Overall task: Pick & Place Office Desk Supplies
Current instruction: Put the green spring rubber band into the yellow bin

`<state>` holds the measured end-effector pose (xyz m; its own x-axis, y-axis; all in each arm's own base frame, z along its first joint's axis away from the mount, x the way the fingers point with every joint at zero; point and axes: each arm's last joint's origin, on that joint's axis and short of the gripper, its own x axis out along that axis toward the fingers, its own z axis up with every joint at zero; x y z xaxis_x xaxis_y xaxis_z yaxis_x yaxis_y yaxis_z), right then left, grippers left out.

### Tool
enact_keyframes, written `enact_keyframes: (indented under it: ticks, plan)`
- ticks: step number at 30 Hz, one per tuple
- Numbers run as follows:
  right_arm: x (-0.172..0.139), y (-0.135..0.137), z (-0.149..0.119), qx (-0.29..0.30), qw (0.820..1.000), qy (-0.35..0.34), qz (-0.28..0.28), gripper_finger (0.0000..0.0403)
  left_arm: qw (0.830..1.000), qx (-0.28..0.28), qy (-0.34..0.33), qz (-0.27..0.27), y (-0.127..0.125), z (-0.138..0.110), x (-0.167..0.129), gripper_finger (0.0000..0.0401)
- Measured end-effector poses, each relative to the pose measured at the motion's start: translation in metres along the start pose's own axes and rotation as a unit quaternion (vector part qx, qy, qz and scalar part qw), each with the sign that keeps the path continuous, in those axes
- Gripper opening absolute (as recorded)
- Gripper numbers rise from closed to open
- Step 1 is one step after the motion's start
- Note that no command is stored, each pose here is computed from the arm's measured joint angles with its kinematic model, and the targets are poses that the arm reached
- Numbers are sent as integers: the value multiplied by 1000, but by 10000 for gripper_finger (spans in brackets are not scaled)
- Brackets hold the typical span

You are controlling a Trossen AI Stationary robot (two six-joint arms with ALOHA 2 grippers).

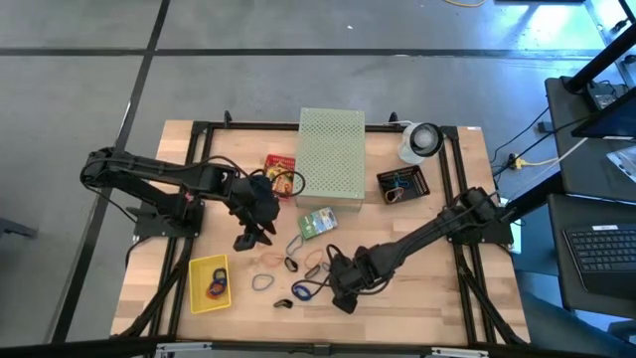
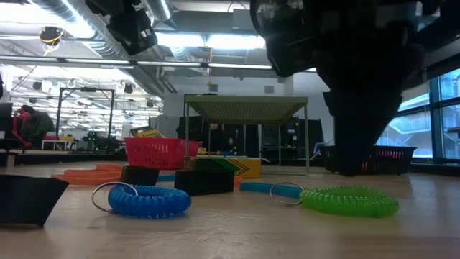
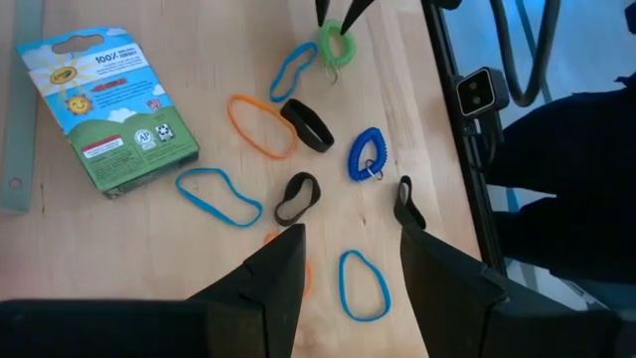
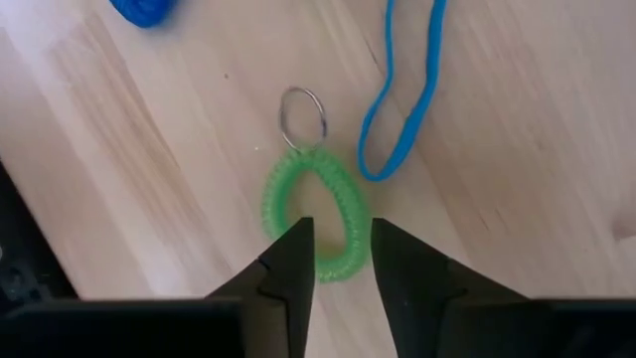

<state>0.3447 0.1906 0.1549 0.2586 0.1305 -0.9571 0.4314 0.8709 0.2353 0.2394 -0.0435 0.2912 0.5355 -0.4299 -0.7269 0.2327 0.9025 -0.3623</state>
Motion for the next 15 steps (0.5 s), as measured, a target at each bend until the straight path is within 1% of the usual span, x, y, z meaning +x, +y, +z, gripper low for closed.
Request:
enact_keyframes:
  ticks: [7,11,15]
  plan:
    - [9,-6,-4,11,1000,-2,-1,100,1000,-1,0,0,0,0,0,161]
    - [14,-8,-6,15,1000,-8,15,100,1000,-7,0,0,0,0,0,161]
    - [20,-11,-11,32,999,-8,20,100,1000,-11,0,0,0,0,0,161]
